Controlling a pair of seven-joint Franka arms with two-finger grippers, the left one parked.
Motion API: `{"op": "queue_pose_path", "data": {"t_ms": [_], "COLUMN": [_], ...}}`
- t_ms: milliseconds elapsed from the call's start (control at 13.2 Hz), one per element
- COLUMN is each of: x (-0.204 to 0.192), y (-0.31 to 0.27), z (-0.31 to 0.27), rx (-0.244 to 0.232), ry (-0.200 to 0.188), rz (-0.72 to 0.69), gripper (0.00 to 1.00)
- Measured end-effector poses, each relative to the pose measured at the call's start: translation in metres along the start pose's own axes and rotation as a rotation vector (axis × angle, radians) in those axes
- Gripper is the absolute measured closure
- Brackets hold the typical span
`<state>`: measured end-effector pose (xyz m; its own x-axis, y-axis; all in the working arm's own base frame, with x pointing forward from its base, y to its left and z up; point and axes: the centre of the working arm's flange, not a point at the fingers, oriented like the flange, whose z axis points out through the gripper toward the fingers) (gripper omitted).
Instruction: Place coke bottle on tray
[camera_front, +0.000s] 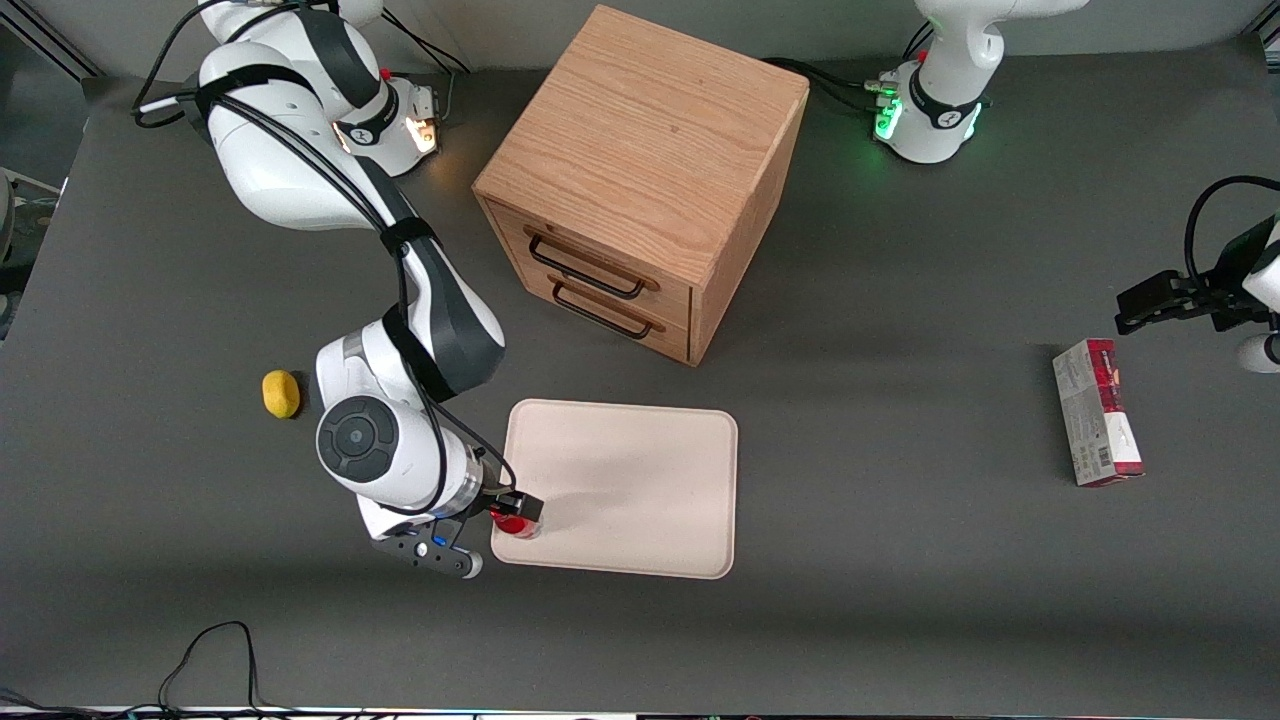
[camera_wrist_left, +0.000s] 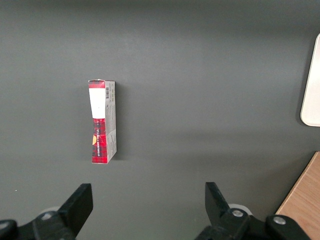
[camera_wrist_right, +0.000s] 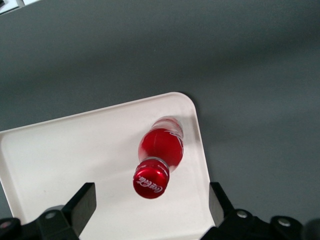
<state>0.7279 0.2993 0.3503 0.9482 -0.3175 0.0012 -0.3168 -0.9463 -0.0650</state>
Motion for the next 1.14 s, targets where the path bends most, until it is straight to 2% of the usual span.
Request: {"op": "queue_pose_path", "data": {"t_ms": [76,152,303,379,606,682,833,1136], "x": [0.003,0.008,0.018,0.025,0.017,0.003,-0.034,-0.12], "y": [0.006,0.019,0.061,0.092,0.191,0.217,0.264,0.304], "z": [-0.008,-0.021,-0.066,-0.095,-0.159,-0.174,-0.211,-0.255], "rx": [-0.007,-0.021,-0.006,0.009,0.009,-0.003,-0.024,-0.035], "ry": [-0.007,-0.029,-0.125,-0.158,-0.209,-0.217,-0.207,-0.133], "rz": [0.008,0.004,-0.078,-0.112,-0.246,-0.288,-0.344,-0.365], "gripper": [0.0,0.0,0.0,0.0,0.0,0.0,0.0,0.0]}}
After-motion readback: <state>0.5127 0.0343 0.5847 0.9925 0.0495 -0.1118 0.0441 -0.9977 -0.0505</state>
